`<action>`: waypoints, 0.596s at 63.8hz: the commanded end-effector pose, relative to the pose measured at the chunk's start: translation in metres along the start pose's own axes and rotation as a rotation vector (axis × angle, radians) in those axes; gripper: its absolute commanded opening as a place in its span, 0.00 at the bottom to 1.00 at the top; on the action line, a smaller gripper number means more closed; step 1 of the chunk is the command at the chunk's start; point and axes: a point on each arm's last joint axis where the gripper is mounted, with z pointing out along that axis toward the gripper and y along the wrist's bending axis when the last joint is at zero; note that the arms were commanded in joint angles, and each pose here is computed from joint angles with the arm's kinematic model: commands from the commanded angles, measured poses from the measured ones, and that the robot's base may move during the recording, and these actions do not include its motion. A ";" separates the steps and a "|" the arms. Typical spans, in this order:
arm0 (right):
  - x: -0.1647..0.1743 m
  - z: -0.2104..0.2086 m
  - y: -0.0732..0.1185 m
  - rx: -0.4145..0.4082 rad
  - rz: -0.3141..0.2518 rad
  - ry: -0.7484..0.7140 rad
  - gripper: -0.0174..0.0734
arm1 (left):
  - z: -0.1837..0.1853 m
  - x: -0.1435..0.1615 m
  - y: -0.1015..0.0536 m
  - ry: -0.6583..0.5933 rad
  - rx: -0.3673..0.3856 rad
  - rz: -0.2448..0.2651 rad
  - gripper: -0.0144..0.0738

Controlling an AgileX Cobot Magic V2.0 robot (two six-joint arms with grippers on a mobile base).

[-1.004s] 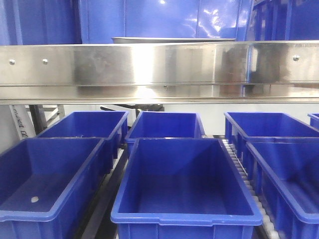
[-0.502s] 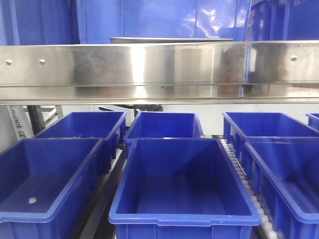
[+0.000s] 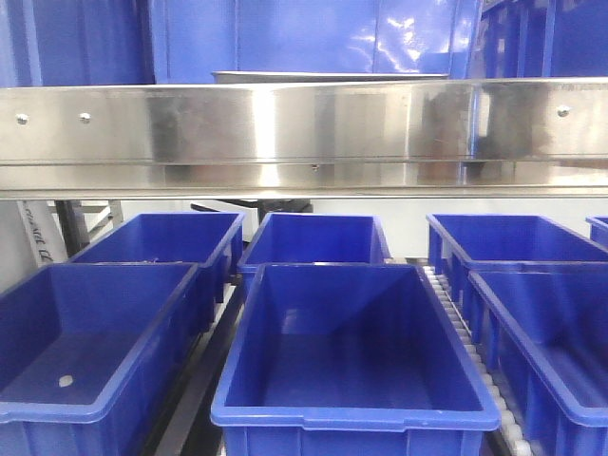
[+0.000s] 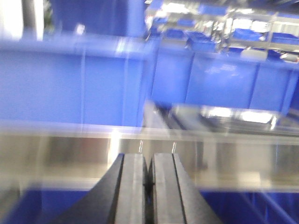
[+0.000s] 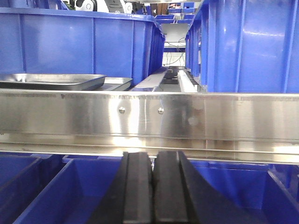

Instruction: Stack silver trays without gaps

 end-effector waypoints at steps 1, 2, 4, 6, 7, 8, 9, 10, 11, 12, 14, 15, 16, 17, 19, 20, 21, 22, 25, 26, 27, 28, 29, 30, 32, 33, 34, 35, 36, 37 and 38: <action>-0.002 -0.001 0.000 0.006 -0.001 -0.024 0.09 | -0.002 0.020 0.001 -0.011 -0.002 -0.037 0.14; -0.002 -0.001 0.000 0.006 -0.001 -0.024 0.09 | -0.002 0.023 0.002 -0.005 -0.005 -0.041 0.14; -0.002 -0.001 0.000 0.006 -0.001 -0.024 0.09 | 0.000 0.029 0.002 0.014 -0.010 -0.045 0.14; -0.002 -0.001 0.000 0.006 -0.001 -0.024 0.09 | 0.001 0.035 0.003 0.027 -0.016 -0.049 0.14; -0.002 -0.001 0.000 0.006 -0.001 -0.024 0.09 | 0.001 0.036 0.003 0.032 -0.019 -0.053 0.14; -0.002 -0.001 0.000 0.006 -0.001 -0.024 0.09 | 0.002 0.038 0.003 0.039 -0.022 -0.055 0.14; -0.002 -0.001 0.000 0.006 -0.001 -0.024 0.09 | 0.002 0.040 0.004 0.045 -0.025 -0.056 0.14; -0.002 -0.001 0.000 0.006 -0.001 -0.024 0.09 | 0.002 0.041 0.004 0.052 -0.027 -0.054 0.14; -0.002 -0.001 0.000 0.006 -0.001 -0.024 0.09 | 0.002 0.043 0.004 0.058 -0.029 -0.049 0.14; -0.002 -0.001 0.000 0.006 -0.001 -0.024 0.09 | 0.002 0.044 0.004 0.063 -0.031 -0.046 0.14; -0.002 -0.001 0.000 0.006 -0.001 -0.024 0.09 | 0.003 0.047 0.004 0.071 -0.034 -0.035 0.14; -0.002 -0.001 0.000 0.006 -0.001 -0.024 0.09 | 0.003 0.048 0.005 0.072 -0.039 -0.030 0.14; -0.002 -0.001 0.000 0.006 -0.001 -0.024 0.09 | 0.003 0.049 0.005 0.077 -0.040 -0.031 0.14; -0.002 -0.001 0.000 0.006 -0.001 -0.024 0.09 | 0.003 0.049 0.005 0.078 -0.041 -0.029 0.14; -0.002 -0.001 0.000 0.006 -0.001 -0.024 0.09 | 0.004 0.052 0.005 0.079 -0.045 -0.027 0.14; -0.002 -0.001 0.000 0.006 -0.001 -0.024 0.09 | 0.004 0.052 0.005 0.080 -0.047 -0.026 0.14; -0.002 -0.001 0.000 0.006 -0.001 -0.024 0.09 | 0.004 0.053 0.005 0.080 -0.051 -0.028 0.14; -0.002 -0.001 0.000 0.006 -0.001 -0.024 0.09 | 0.004 0.054 0.005 0.082 -0.055 -0.027 0.14; -0.002 -0.001 0.000 0.006 -0.001 -0.024 0.09 | 0.005 0.057 0.006 0.090 -0.066 -0.025 0.14; -0.002 -0.001 0.000 0.006 -0.001 -0.024 0.09 | 0.005 0.059 0.007 0.093 -0.073 -0.023 0.14; -0.002 -0.001 0.000 0.006 -0.001 -0.024 0.09 | 0.005 0.061 0.007 0.096 -0.077 -0.019 0.14; -0.002 -0.001 0.000 0.006 -0.001 -0.024 0.09 | 0.005 0.062 0.007 0.097 -0.080 -0.014 0.14; -0.002 -0.001 0.000 0.006 -0.001 -0.024 0.09 | 0.006 0.064 0.008 0.099 -0.083 -0.009 0.14; -0.002 -0.001 0.000 0.006 -0.001 -0.024 0.09 | 0.006 0.065 0.008 0.097 -0.085 -0.009 0.14; -0.002 -0.001 0.000 0.006 -0.001 -0.024 0.09 | 0.006 0.068 0.009 0.091 -0.086 -0.008 0.14; -0.002 -0.001 0.000 0.006 -0.001 -0.024 0.09 | 0.007 0.070 0.009 0.084 -0.085 -0.006 0.14; -0.002 -0.001 0.000 0.006 -0.001 -0.024 0.09 | 0.007 0.070 0.009 0.077 -0.085 -0.003 0.14; -0.002 -0.001 0.000 0.006 -0.001 -0.024 0.09 | 0.007 0.069 0.009 0.064 -0.085 0.000 0.14; -0.002 -0.001 0.000 0.006 -0.001 -0.024 0.09 | 0.007 0.067 0.009 0.044 -0.083 0.007 0.14; -0.002 -0.001 0.000 0.006 -0.001 -0.024 0.09 | 0.007 0.066 0.009 0.031 -0.082 0.007 0.14; -0.002 -0.001 0.000 0.006 -0.001 -0.024 0.09 | 0.007 0.065 0.009 0.016 -0.081 0.008 0.14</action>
